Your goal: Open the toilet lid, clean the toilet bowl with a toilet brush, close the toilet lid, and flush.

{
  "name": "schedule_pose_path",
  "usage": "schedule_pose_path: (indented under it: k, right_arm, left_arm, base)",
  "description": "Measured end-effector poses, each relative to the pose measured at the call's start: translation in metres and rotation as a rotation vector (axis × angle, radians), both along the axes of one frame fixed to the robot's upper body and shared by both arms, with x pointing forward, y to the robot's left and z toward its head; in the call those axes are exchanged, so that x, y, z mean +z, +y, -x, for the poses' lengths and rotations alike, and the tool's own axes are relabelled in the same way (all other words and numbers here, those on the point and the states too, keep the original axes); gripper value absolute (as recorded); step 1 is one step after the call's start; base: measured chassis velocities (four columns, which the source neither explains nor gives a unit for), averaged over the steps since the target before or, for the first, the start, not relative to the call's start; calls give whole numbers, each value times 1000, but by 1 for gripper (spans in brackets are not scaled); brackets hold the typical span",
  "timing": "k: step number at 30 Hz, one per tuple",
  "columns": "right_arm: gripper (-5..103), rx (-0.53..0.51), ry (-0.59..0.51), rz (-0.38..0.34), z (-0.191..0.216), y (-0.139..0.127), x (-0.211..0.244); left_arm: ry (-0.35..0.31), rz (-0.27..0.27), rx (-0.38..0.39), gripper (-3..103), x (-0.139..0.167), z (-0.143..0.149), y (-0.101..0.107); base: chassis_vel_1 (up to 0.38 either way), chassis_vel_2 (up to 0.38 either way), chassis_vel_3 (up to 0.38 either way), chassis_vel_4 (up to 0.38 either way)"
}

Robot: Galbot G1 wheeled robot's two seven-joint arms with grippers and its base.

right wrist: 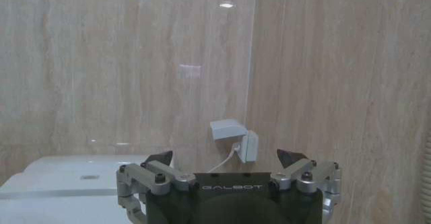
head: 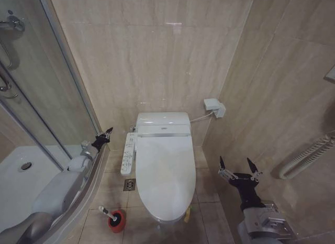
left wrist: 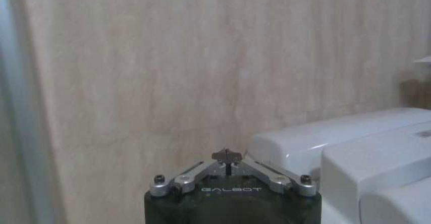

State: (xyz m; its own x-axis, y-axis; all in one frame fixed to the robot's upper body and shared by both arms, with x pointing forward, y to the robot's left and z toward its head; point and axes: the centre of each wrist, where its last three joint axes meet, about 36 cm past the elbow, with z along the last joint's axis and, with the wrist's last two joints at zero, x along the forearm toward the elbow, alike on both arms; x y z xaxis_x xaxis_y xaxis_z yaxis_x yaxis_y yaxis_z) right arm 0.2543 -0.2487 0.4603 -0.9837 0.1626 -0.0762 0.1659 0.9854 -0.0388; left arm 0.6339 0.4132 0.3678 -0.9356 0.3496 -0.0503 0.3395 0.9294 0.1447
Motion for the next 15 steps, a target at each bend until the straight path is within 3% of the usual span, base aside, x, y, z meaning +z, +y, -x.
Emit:
schedule_pose_path:
  k: [7, 15]
  right_arm:
    - [100, 0, 0, 0, 0, 0, 0]
    - [100, 0, 0, 0, 0, 0, 0]
  left_arm:
    - [-22, -28, -46, 0, 9, -16, 4]
    - [-1, -54, -72, 0, -7, -12, 7]
  base:
    - [0, 0, 0, 0]
    - [0, 0, 0, 0]
